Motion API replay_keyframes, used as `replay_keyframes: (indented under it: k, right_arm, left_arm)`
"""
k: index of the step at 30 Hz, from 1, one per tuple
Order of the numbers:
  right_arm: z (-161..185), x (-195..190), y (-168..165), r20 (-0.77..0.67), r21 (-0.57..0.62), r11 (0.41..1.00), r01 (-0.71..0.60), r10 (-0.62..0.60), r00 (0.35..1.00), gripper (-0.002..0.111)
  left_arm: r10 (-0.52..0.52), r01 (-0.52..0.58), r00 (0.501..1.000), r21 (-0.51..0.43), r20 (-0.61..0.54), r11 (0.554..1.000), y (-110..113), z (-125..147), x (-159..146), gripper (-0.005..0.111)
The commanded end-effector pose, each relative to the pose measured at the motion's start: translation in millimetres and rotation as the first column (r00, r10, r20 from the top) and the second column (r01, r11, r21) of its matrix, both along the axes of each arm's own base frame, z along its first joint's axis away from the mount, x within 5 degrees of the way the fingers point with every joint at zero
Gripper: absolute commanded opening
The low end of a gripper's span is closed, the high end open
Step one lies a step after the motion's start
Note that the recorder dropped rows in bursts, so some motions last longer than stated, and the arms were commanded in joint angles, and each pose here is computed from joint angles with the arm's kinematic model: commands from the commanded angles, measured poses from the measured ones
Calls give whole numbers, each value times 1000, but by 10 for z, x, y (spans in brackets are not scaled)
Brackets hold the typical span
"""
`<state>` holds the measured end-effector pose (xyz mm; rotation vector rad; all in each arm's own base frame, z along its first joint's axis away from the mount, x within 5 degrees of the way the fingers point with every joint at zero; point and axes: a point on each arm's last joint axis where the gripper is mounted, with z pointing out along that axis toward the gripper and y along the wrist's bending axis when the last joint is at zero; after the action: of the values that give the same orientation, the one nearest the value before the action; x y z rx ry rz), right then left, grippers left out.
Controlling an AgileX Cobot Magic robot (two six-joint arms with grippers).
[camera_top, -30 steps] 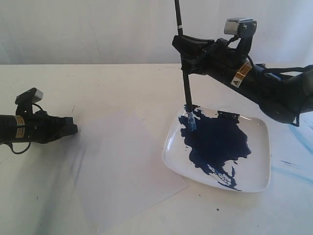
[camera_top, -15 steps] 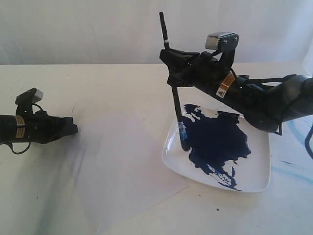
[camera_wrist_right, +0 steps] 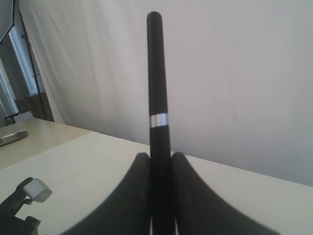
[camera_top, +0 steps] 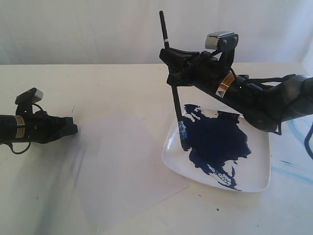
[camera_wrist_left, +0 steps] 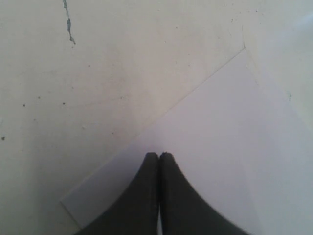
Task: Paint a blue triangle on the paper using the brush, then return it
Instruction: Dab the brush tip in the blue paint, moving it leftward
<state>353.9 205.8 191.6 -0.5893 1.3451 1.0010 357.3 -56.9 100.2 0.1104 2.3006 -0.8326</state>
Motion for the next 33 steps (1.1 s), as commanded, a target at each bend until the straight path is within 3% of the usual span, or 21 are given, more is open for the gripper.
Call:
replay_keyframes:
  k: [1,11,22,33]
  right_arm:
    - [-1,-14,14,14,0,1000,-19,19,1000,0]
    - [-31,-71,50,32,-50,995,-86,88,996,0]
    - [-27,-64,46,30,-43,996,-78,79,996,0]
    - [258,-118,24,98,-22,997,-77,79,992,0]
  left_arm:
    - [4,-3,1000,52,-22,999,21,-52,-20,0]
    - [4,-3,1000,52,-22,999,21,-52,-20,0]
    - [4,-3,1000,52,-22,999,21,-52,-20,0]
    - [4,-3,1000,52,-22,999,21,-52,-20,0]
